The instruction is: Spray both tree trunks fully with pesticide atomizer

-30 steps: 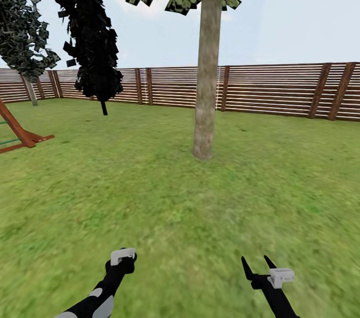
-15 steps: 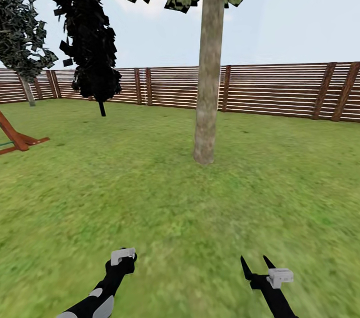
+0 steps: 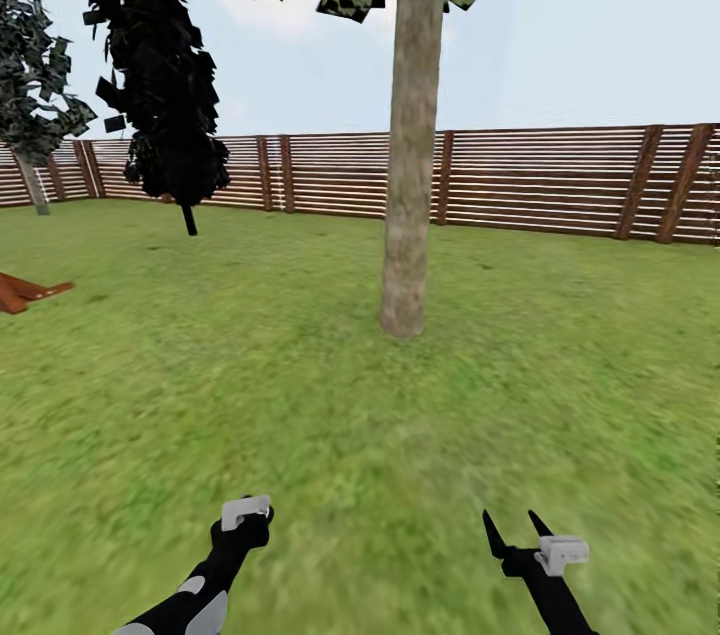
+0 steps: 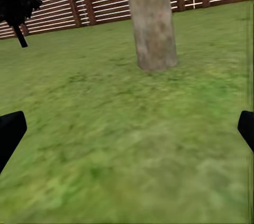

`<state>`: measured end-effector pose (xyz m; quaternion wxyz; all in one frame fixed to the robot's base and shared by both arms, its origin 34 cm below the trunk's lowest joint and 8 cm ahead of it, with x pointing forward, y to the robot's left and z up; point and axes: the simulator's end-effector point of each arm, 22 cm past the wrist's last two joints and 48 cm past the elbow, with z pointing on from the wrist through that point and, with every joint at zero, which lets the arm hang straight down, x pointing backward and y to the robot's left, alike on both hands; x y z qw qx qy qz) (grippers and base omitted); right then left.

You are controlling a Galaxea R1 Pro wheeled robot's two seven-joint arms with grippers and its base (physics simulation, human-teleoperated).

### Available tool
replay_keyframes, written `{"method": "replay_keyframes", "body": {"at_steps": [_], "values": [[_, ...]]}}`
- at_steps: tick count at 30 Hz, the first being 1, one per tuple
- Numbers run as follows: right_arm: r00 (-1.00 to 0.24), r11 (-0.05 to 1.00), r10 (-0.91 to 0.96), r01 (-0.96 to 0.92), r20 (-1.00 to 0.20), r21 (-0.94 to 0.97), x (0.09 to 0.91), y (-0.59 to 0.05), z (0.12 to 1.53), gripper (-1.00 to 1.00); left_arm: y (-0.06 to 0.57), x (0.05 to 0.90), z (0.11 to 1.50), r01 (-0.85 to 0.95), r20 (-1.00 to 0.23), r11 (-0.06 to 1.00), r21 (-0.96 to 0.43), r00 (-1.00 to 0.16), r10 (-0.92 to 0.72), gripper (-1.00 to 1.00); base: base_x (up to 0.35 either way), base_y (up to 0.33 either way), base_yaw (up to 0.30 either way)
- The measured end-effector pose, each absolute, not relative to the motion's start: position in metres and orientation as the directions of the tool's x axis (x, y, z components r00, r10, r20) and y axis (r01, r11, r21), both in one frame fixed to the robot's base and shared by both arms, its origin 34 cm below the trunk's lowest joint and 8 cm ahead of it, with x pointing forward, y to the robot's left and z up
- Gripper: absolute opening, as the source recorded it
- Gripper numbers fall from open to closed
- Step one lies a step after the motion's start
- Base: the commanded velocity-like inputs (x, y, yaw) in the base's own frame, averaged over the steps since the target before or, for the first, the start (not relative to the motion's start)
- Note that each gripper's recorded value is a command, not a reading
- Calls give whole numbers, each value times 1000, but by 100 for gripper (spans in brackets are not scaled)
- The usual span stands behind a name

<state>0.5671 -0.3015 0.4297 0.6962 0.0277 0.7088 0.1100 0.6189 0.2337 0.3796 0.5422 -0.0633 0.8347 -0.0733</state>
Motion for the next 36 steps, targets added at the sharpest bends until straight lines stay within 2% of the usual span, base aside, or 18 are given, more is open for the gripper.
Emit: {"method": "replay_keyframes", "body": {"at_steps": [16,32,36], "values": [[-28,975,192,-113,-981,194,567,-302,430,100,232,619,380,-24,-896,981,-192,-405,-185,-100,338,0,-265],[-28,974,191,-114,-981,193,567,-302,430,100,222,617,379,-16,-893,979,-202,-407,-191,-100,337,-62,-9],[-27,974,191,-115,-981,193,567,-302,430,100,222,617,379,-15,-893,979,-202,-407,-191,-100,147,-13,0]]}}
